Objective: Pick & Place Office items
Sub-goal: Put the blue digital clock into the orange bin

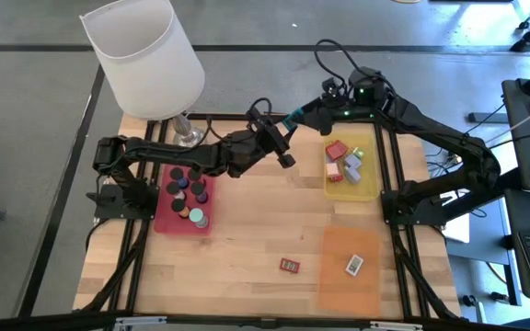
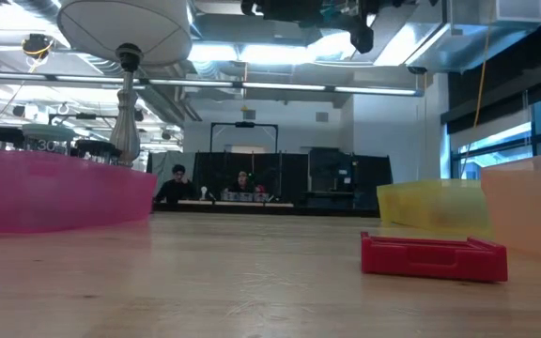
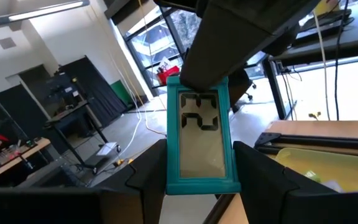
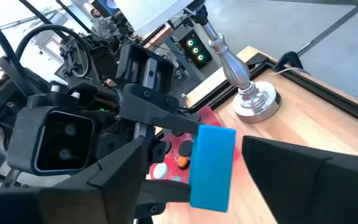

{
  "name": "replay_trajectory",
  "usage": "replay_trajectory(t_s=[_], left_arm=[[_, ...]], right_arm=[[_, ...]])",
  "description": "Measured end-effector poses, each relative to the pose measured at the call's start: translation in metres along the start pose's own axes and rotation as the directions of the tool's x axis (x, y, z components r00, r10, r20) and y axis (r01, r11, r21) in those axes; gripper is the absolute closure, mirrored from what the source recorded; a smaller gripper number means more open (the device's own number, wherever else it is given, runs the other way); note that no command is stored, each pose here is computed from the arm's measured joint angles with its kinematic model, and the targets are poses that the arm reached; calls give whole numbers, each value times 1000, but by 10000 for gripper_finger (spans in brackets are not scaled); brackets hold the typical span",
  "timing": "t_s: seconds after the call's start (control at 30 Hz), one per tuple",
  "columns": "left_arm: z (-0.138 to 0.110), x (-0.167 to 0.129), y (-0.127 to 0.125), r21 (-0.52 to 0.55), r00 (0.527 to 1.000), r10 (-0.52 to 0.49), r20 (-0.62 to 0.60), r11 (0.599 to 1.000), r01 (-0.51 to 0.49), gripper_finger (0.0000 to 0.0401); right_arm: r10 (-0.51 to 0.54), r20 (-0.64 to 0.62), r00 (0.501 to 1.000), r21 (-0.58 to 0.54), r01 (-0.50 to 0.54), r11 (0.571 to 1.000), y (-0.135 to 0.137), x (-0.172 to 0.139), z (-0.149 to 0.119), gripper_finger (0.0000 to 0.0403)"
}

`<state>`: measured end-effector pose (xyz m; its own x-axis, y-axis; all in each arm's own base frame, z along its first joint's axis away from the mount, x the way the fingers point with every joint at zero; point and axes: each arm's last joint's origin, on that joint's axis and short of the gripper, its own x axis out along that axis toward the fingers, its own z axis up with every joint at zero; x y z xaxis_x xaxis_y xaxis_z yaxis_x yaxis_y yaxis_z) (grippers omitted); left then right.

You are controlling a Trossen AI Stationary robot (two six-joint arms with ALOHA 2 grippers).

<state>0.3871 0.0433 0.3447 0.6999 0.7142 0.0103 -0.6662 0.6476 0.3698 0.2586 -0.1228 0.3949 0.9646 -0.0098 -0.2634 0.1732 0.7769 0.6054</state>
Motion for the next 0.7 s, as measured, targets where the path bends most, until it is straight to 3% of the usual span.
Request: replay_trajectory(t_s=[0.53, 0.7], left_arm=[[0, 0, 0, 7, 1000, -9, 3, 1000, 9, 235], [1, -1, -1, 2, 999, -30, 13, 1000, 30, 224]], right_arm=[[-5, -13, 1000, 3, 5, 1000, 3, 3, -4, 324], [-8, -21, 1000, 6, 8, 1000, 3, 3, -4, 343]])
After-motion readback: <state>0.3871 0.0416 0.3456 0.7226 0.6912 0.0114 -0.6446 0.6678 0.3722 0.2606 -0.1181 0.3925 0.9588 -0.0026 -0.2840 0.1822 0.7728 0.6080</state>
